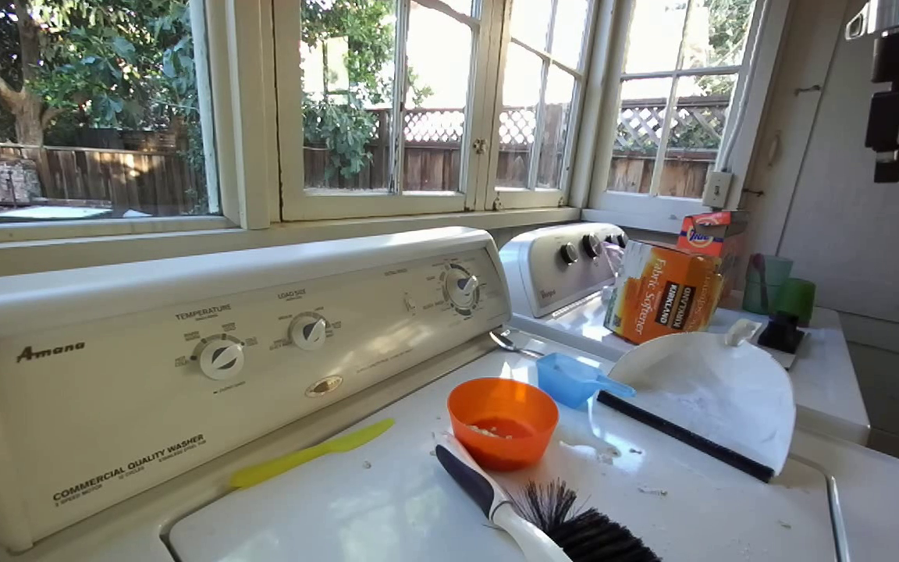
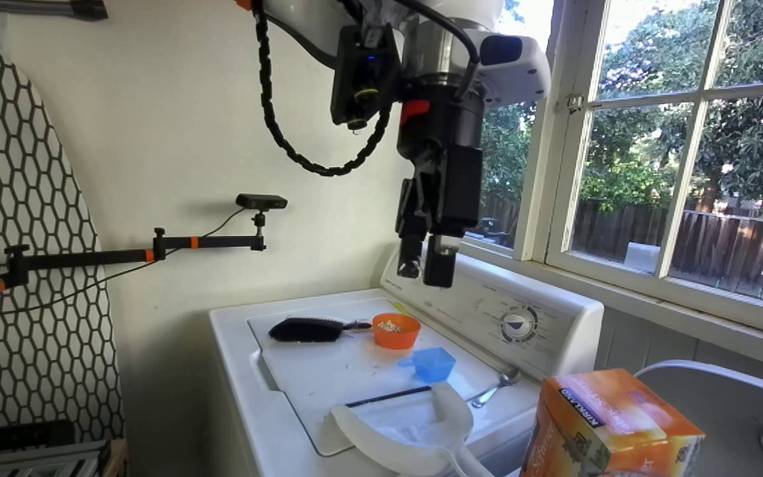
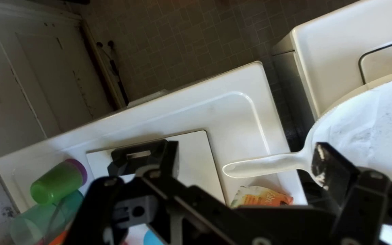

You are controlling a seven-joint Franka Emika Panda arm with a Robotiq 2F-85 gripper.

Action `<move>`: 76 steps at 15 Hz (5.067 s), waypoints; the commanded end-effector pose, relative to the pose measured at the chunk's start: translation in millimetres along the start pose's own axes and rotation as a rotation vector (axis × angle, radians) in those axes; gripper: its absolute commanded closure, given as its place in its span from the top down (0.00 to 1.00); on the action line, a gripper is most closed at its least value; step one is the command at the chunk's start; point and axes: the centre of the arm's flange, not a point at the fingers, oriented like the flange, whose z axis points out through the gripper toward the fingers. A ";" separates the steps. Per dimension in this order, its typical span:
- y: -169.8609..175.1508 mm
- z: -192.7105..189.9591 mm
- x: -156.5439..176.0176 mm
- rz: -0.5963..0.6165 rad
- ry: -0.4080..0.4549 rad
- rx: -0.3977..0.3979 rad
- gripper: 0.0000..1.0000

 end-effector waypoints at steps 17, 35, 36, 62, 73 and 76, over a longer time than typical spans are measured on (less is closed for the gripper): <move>-10.1 102.9 9.6 0.697 -0.023 0.153 1.00; -22.6 169.6 23.7 0.991 0.111 0.299 1.00; -21.5 169.3 24.7 1.008 0.116 0.311 1.00; -39.6 236.9 96.4 1.056 0.143 0.428 1.00; -47.1 242.2 119.1 1.015 0.106 0.441 0.69; -50.8 239.5 119.1 1.000 0.098 0.443 0.43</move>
